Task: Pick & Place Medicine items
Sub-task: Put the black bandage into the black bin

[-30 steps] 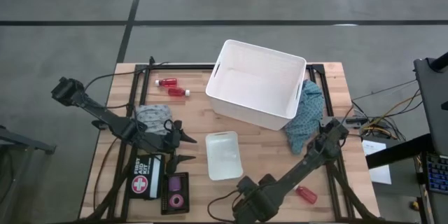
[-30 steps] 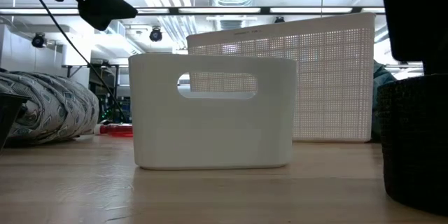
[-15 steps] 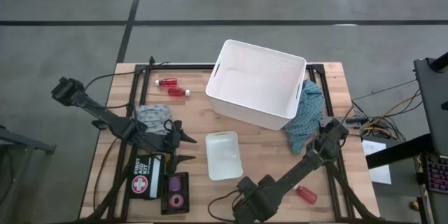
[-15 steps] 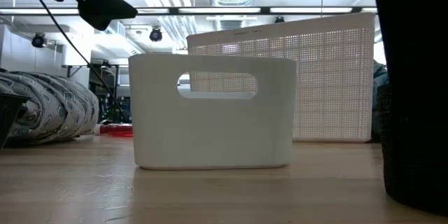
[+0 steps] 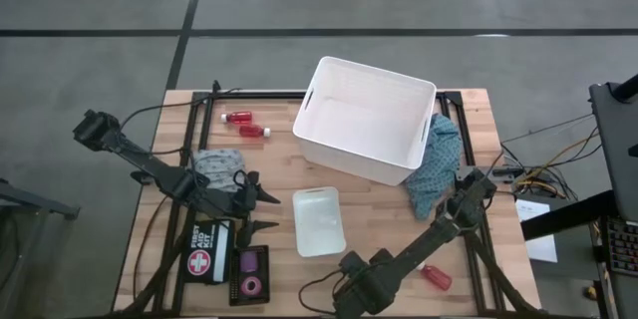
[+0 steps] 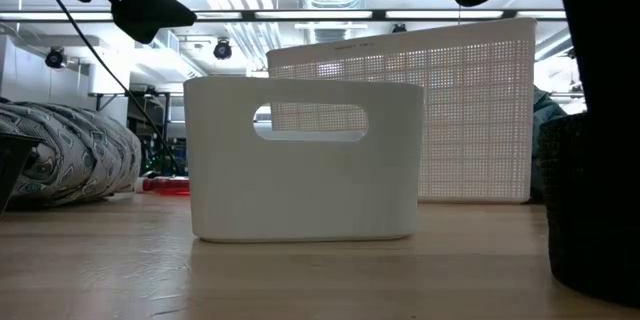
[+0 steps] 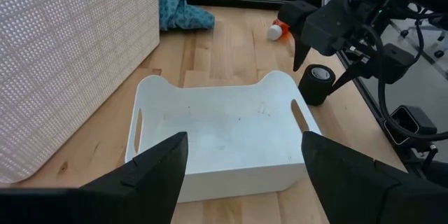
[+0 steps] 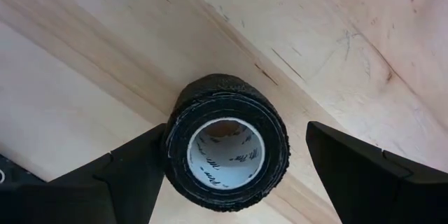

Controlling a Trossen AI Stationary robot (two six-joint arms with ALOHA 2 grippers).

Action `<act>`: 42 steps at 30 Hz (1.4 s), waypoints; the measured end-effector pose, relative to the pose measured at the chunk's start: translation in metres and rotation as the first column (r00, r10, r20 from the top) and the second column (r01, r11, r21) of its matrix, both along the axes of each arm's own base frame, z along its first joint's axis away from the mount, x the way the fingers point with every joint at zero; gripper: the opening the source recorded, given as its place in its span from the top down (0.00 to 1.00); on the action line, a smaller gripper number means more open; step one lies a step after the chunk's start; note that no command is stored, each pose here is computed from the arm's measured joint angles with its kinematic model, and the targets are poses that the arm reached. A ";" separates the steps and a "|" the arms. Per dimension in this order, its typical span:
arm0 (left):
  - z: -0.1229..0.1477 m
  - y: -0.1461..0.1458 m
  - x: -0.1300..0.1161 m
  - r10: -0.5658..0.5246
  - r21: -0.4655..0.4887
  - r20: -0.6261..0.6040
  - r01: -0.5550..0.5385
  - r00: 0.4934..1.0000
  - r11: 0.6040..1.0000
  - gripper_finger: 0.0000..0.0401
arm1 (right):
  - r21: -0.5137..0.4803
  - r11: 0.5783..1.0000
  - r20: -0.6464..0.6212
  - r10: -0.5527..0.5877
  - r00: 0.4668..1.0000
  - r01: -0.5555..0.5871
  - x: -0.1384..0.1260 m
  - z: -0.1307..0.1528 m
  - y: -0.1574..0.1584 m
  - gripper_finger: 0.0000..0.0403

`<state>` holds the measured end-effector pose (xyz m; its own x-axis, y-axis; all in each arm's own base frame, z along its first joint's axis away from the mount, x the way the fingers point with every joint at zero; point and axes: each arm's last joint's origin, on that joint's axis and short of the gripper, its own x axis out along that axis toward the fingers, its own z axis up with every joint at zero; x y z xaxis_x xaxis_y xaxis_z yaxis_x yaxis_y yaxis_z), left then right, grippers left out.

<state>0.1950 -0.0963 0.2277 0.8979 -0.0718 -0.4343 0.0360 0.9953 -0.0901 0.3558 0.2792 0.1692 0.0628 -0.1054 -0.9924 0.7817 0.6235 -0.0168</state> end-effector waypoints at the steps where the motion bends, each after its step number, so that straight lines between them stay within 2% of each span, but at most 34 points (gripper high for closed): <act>1: 0.000 0.000 0.000 0.000 0.000 0.000 0.000 1.000 1.000 0.29 | 0.001 1.000 0.002 0.000 1.000 0.000 0.000 0.000 0.000 0.19; 11: 0.000 0.000 0.000 0.000 0.000 0.000 0.000 1.000 1.000 0.28 | 0.015 1.000 0.019 -0.003 1.000 0.002 0.004 -0.002 -0.002 0.20; 21: 0.000 0.000 0.000 0.000 0.000 0.000 0.000 1.000 1.000 0.28 | 0.019 1.000 0.024 0.017 1.000 -0.017 0.005 -0.002 -0.001 0.43; 25: 0.000 0.000 0.000 0.000 0.000 0.000 0.000 1.000 1.000 0.28 | 0.021 1.000 0.026 0.017 0.999 -0.018 0.005 -0.002 -0.001 0.48; 42: 0.000 0.000 0.000 0.000 0.000 0.000 0.000 1.000 1.000 0.28 | 0.032 0.998 0.058 0.054 0.997 -0.056 0.008 0.000 0.001 0.52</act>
<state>0.1950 -0.0963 0.2277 0.8979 -0.0718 -0.4343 0.0360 0.9953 -0.0901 0.3639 0.2804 0.1696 0.1243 -0.0672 -0.9900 0.7453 0.6649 0.0485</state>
